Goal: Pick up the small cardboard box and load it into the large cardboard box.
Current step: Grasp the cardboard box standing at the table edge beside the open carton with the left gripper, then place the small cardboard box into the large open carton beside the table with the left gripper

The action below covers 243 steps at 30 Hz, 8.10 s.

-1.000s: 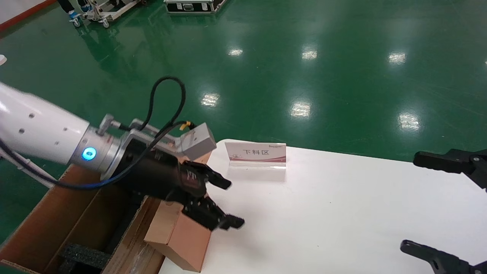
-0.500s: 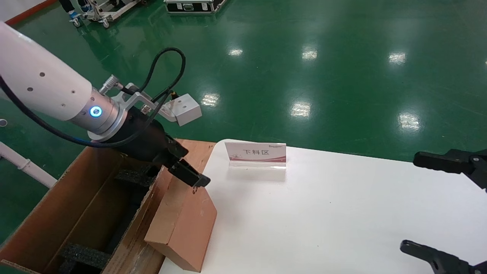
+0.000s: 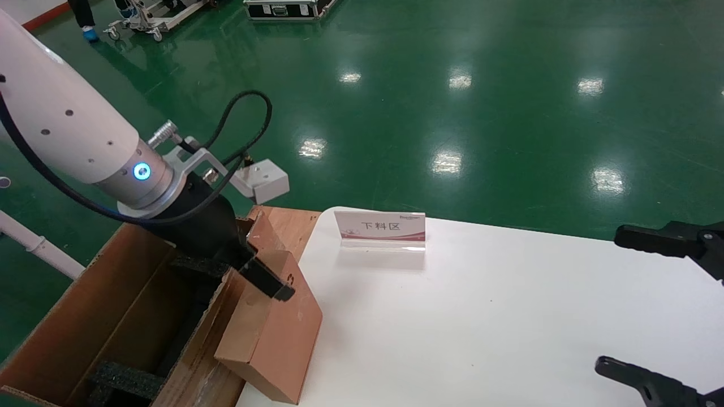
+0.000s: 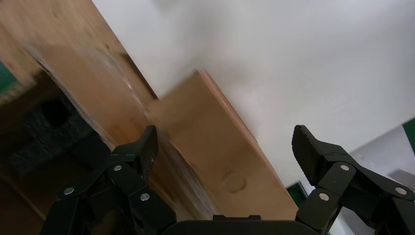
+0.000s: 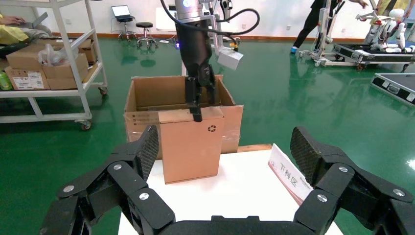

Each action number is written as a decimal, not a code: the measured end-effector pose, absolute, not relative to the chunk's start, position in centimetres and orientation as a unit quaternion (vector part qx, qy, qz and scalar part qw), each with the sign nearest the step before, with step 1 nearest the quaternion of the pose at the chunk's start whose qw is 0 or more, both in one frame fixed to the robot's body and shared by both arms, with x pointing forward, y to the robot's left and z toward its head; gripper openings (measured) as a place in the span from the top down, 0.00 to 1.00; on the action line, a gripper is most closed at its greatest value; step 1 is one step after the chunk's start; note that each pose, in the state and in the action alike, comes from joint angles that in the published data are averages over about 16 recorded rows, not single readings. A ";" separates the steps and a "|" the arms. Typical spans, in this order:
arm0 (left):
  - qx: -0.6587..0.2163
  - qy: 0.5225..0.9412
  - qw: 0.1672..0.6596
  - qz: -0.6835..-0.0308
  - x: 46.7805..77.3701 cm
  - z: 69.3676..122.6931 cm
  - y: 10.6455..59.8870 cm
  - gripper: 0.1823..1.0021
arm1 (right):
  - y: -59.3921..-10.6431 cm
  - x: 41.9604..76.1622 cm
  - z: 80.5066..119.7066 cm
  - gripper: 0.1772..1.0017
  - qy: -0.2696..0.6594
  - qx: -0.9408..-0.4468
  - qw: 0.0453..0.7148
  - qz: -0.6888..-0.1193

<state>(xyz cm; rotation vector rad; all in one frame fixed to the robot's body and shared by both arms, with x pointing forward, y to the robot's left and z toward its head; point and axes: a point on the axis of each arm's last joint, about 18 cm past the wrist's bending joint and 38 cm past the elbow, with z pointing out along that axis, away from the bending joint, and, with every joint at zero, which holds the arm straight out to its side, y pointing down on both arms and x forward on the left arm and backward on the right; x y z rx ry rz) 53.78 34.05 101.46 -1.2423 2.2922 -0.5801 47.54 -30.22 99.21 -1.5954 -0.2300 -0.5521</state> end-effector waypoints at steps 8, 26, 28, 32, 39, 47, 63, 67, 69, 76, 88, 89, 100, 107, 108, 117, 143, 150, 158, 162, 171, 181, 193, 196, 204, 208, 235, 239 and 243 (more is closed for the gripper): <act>-0.474 0.832 0.214 -0.192 53.4 100.5 34.3 0.00 | -30.2 47.5 99.2 0.00 -0.102 -0.705 0.659 -0.244; -0.493 0.832 0.196 -0.164 53.5 98.3 34.9 0.00 | -30.2 47.5 99.2 0.00 -0.101 -0.705 0.659 -0.244; -0.493 0.832 0.195 -0.163 53.5 98.1 34.9 0.00 | -30.2 47.5 99.2 0.00 -0.101 -0.705 0.659 -0.244; -0.493 0.832 0.194 -0.163 53.6 97.9 34.9 0.00 | -30.2 47.6 99.2 0.00 -0.101 -0.705 0.658 -0.244; -0.493 0.832 0.194 -0.165 53.6 97.9 34.9 0.00 | -30.2 47.6 99.2 0.00 -0.101 -0.705 0.659 -0.244; -0.493 0.833 0.194 -0.163 53.6 97.9 34.9 0.03 | -30.2 47.5 99.2 0.03 -0.101 -0.704 0.659 -0.244; -0.493 0.833 0.194 -0.161 53.6 97.9 34.9 0.28 | -30.2 47.5 99.2 0.29 -0.101 -0.704 0.659 -0.244; -0.493 0.832 0.195 -0.161 53.6 98.0 34.9 0.39 | -30.2 47.5 99.2 0.39 -0.101 -0.704 0.659 -0.244; -0.492 0.832 0.197 -0.162 53.7 98.1 34.9 0.45 | -30.2 47.5 99.2 0.46 -0.101 -0.704 0.659 -0.244; -0.486 0.827 0.219 -0.177 53.8 100.2 34.8 0.64 | -30.2 47.6 99.2 0.66 -0.101 -0.704 0.659 -0.244; -0.456 0.792 0.324 -0.244 51.8 110.5 34.8 0.83 | -30.2 47.6 99.2 0.89 -0.101 -0.704 0.659 -0.244; -0.454 0.788 0.335 -0.247 51.4 111.5 35.0 0.84 | -30.2 47.6 99.2 0.90 -0.101 -0.704 0.659 -0.244; -0.466 0.756 0.406 -0.217 47.0 117.0 38.4 0.87 | -30.2 47.6 99.2 0.98 -0.101 -0.704 0.659 -0.244; -0.508 0.751 0.392 -0.154 45.3 115.3 41.5 0.88 | -30.2 47.6 99.2 0.98 -0.101 -0.704 0.659 -0.244; -0.515 0.751 0.387 -0.146 45.1 114.9 42.0 0.88 | -30.2 47.6 99.2 0.98 -0.101 -0.704 0.659 -0.244; -0.568 0.741 0.347 -0.088 44.1 110.8 46.0 0.88 | -30.2 47.6 99.2 0.97 -0.101 -0.704 0.659 -0.244; -0.625 0.702 0.334 -0.065 46.7 102.7 51.0 0.88 | -30.2 47.6 99.2 0.51 -0.101 -0.704 0.659 -0.244; -0.638 0.692 0.333 -0.059 47.5 100.9 51.8 0.88 | -30.2 47.6 99.2 0.32 -0.101 -0.704 0.659 -0.244; -0.647 0.682 0.337 -0.053 48.2 99.5 52.5 0.88 | -30.2 47.6 99.2 0.14 -0.101 -0.704 0.659 -0.244; -0.648 0.679 0.342 -0.050 48.7 99.0 52.7 0.88 | -30.2 47.6 99.2 0.08 -0.101 -0.704 0.659 -0.244; -0.644 0.674 0.359 -0.042 49.8 98.6 53.2 0.89 | -30.2 47.6 99.2 0.01 -0.101 -0.704 0.659 -0.244; -0.641 0.673 0.367 -0.033 50.9 98.0 53.9 0.89 | -30.2 47.6 99.2 0.00 -0.101 -0.704 0.659 -0.244; -0.655 0.667 0.353 -0.028 52.1 95.5 55.0 0.89 | -30.2 47.6 99.2 0.00 -0.101 -0.704 0.659 -0.244; -0.660 0.665 0.349 -0.027 52.4 94.8 55.4 0.89 | -30.2 47.6 99.2 0.00 -0.101 -0.704 0.659 -0.244; -0.671 0.660 0.336 -0.025 52.9 93.2 56.3 0.89 | -30.2 47.6 99.2 0.00 -0.101 -0.704 0.659 -0.244; -0.676 0.658 0.331 -0.027 53.2 92.7 56.5 0.89 | -30.2 47.6 99.2 0.00 -0.101 -0.704 0.659 -0.244; -0.681 0.656 0.323 -0.032 53.5 92.1 56.7 0.73 | -30.2 47.6 99.2 0.00 -0.101 -0.704 0.659 -0.244; -0.681 0.656 0.324 -0.032 53.5 92.1 56.7 0.64 | -30.2 47.6 99.2 0.00 -0.101 -0.704 0.659 -0.244; -0.675 0.660 0.327 -0.033 53.7 92.4 56.5 0.55 | -30.2 47.6 99.2 0.00 -0.101 -0.704 0.659 -0.244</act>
